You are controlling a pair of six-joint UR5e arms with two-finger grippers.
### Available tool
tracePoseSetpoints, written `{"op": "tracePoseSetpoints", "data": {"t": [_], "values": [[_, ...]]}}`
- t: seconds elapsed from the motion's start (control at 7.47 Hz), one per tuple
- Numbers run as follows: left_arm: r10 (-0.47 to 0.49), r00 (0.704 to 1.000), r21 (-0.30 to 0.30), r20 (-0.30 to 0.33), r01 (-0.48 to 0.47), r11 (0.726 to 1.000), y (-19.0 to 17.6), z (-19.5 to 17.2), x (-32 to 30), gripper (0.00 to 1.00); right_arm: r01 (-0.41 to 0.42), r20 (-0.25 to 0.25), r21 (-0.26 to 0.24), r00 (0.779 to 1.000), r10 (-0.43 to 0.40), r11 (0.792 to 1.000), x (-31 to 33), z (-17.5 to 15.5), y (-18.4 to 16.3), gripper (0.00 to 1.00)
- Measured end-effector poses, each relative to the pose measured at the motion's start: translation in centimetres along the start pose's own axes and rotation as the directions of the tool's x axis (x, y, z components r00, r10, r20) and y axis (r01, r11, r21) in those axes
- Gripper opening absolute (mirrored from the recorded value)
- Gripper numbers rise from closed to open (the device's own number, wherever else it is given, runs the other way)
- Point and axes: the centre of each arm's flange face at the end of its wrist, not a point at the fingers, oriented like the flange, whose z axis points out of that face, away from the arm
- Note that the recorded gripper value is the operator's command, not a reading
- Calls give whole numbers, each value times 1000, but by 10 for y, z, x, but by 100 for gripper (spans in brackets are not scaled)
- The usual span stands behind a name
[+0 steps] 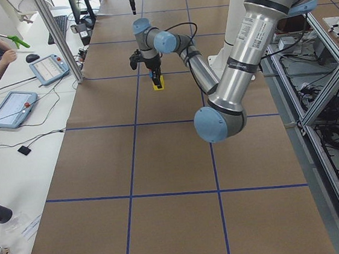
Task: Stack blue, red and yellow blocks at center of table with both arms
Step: 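Carry the yellow block with the left gripper above the red cube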
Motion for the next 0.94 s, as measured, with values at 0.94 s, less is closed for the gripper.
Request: {"op": "tracePoseSetpoints", "data": {"t": [0.94], "values": [[-76,996,1,-41,76,997,-57,38,238,0,-4,-2,-3,1000,4,1000,2,2,1,99]]}}
